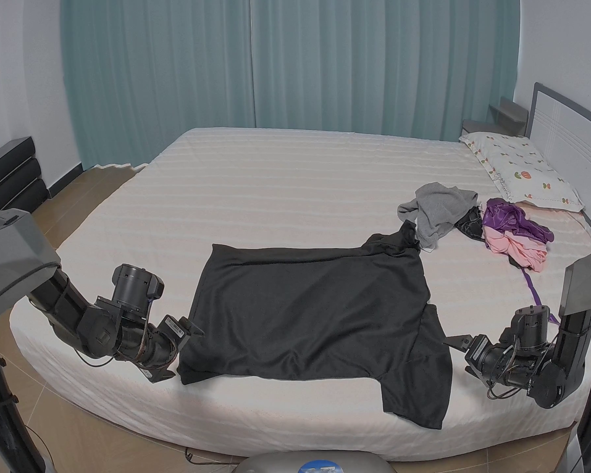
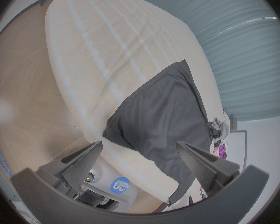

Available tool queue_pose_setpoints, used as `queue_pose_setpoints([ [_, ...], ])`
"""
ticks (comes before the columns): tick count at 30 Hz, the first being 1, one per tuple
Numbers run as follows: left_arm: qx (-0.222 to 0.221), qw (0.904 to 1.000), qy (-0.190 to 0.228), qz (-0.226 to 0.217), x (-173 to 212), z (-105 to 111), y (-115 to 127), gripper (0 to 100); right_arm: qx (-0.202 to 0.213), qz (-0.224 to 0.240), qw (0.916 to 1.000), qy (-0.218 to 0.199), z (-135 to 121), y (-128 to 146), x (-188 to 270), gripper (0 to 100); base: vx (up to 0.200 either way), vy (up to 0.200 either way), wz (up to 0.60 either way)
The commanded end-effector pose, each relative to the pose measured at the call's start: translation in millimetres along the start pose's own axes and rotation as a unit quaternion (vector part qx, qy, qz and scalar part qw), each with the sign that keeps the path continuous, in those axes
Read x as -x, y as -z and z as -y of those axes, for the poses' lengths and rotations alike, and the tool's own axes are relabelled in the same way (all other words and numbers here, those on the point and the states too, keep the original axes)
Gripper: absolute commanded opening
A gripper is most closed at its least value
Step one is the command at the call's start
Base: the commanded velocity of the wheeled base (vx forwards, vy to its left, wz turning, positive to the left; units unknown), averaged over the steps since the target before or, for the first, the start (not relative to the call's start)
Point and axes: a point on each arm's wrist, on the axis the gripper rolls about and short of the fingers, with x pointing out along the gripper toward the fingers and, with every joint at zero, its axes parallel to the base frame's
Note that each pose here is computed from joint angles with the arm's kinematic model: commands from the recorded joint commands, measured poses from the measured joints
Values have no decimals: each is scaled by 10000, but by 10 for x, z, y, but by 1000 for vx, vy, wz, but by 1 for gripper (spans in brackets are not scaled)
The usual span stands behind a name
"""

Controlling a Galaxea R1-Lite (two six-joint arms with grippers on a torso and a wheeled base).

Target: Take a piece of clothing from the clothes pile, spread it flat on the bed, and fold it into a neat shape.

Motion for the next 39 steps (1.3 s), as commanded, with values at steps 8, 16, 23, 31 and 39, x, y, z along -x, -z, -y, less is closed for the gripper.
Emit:
queue_pose_setpoints([
  [8, -162, 9998, -88, -91, -20, -29, 72, 100, 46, -71, 10000, -3, 16, 54, -24, 100, 0, 0, 0],
  [16, -474, 9971, -555, 228, -166, -120, 83, 100, 42, -108, 9999, 65, 76, 94, -69, 100, 0, 0, 0],
  [23, -660, 9949, -739, 189, -315, -136, 208, 100, 78, -164, 9998, 46, 66, 125, -74, 100, 0, 0, 0],
  [31, -1018, 9894, -753, 716, -565, -156, 189, 100, 75, -199, 9998, 58, 88, 148, -100, 100, 0, 0, 0],
  [39, -1118, 9883, -728, 742, -622, -111, 198, 100, 90, -262, 9996, 100, 106, 185, -111, 100, 0, 0, 0],
])
